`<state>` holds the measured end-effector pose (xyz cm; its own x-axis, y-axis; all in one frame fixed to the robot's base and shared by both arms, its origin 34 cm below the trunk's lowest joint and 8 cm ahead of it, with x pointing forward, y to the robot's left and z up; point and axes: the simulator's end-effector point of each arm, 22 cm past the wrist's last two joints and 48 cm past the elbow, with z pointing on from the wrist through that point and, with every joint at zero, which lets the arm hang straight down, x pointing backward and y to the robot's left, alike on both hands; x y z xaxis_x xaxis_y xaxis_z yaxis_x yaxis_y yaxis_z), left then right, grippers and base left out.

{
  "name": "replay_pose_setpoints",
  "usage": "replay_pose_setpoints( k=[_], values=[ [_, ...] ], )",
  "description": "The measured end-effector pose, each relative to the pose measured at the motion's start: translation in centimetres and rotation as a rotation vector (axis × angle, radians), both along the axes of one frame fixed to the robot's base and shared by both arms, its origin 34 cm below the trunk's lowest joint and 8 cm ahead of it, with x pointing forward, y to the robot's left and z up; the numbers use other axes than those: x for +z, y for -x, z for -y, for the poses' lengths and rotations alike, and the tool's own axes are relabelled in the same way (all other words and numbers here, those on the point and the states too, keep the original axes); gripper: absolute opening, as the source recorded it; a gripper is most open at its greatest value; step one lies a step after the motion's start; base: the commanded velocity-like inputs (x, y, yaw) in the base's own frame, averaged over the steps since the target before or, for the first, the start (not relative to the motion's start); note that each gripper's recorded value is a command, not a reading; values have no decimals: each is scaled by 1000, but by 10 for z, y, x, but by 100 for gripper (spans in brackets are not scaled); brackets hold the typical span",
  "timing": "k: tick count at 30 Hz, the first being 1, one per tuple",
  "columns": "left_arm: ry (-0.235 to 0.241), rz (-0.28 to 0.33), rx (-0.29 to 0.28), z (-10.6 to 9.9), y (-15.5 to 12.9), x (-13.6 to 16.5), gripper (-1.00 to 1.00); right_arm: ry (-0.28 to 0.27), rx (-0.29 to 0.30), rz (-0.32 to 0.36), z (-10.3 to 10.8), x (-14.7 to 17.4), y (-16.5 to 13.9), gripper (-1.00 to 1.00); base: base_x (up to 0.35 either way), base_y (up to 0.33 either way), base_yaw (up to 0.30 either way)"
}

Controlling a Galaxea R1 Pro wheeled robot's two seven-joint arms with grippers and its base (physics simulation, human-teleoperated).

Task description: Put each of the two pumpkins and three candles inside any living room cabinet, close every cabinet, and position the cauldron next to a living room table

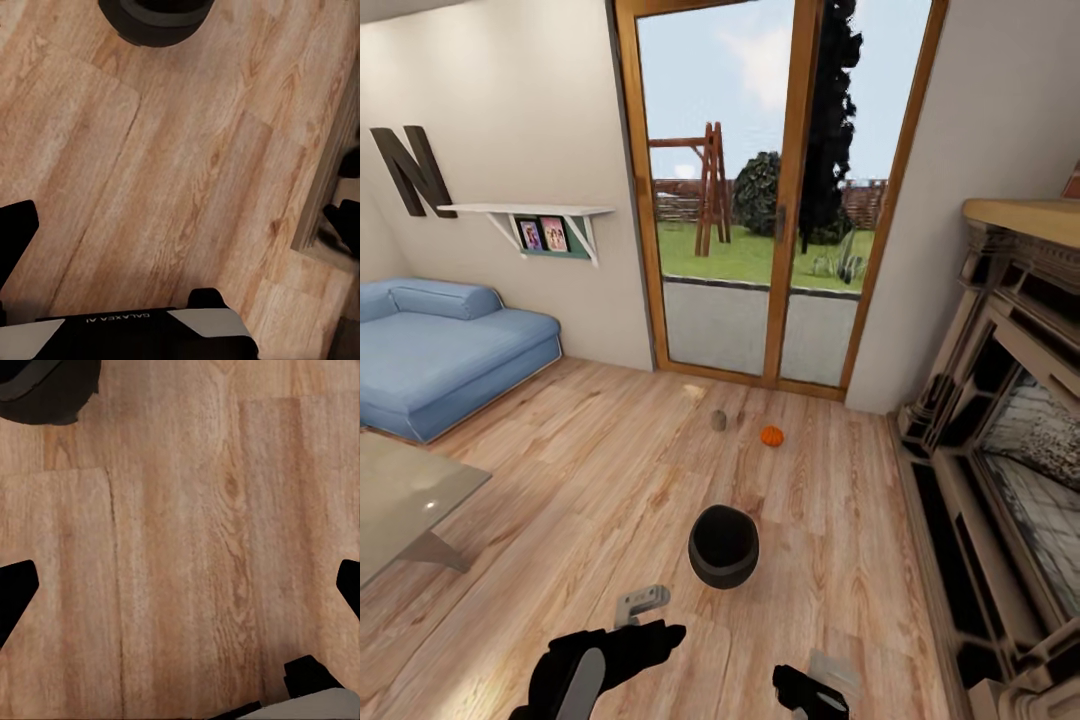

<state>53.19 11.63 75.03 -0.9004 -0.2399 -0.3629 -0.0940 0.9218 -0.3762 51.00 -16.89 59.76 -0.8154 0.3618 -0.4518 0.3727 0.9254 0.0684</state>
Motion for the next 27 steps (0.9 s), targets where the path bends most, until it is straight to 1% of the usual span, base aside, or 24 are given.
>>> replay_pose_setpoints(
  k=[1, 2, 3, 5, 7, 20, 24, 27],
  values=[
    [0, 1, 0, 0, 0, 2, 100, -11, 1, 12, -3, 7, -8, 100, 0, 0, 0],
    [-2, 2, 0, -1, 0, 3, 100, -38, 11, 30, -10, 20, -20, 100, 0, 0, 0],
    [-3, 3, 0, -2, 0, 5, 100, -52, 16, 31, -13, 25, -21, 100, 0, 0, 0],
    [-4, 3, 0, -2, 0, 8, 100, -71, 21, 24, -15, 30, -8, 100, 0, 0, 0],
    [-4, 3, -1, -2, 0, 10, 100, -78, 23, 27, -15, 35, -4, 100, 0, 0, 0],
    [-5, 4, -3, -2, 2, 27, 100, -77, 23, 25, -14, 51, 4, 100, 0, 0, 0],
    [-7, 5, -4, -1, 3, 32, 100, -68, 22, 21, -8, 53, 7, 100, 0, 0, 0],
    [-19, 2, 1, -4, 4, 34, 100, -60, 23, 20, -3, 56, 8, 100, 0, 0, 0]
  ],
)
